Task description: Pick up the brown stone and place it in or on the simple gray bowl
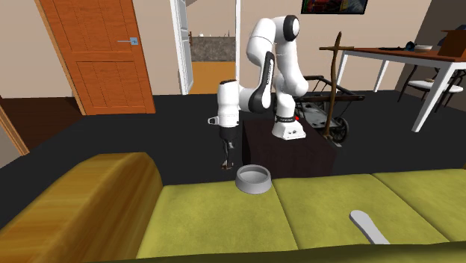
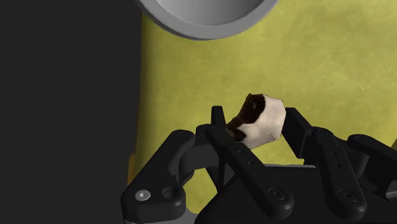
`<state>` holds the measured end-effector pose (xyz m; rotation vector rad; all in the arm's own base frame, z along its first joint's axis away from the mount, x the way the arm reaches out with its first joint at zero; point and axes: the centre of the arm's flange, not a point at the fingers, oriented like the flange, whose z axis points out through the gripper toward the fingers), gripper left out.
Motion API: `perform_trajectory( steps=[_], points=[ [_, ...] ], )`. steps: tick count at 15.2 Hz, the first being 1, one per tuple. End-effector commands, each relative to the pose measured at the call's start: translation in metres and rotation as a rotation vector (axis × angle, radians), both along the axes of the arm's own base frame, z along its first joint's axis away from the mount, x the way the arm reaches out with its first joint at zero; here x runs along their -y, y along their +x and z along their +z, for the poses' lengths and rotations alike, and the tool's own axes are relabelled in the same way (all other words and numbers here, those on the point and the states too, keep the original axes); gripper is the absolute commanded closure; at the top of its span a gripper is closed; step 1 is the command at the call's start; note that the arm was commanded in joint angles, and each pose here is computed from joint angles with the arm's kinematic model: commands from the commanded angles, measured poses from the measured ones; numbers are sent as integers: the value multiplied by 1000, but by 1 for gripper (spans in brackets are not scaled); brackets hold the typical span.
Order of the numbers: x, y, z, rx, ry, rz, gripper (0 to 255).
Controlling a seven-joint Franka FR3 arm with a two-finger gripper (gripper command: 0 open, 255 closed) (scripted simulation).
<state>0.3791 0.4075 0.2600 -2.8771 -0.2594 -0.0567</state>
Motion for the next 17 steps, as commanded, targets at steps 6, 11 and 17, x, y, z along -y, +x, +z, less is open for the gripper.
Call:
perform_trajectory(
  steps=[6,11,17],
  points=[
    [14,-93,-1,1,0,-1,255],
    [17,-114,-17,1,0,-1,255],
    [17,-114,-49,1,0,-1,255]
  ],
)
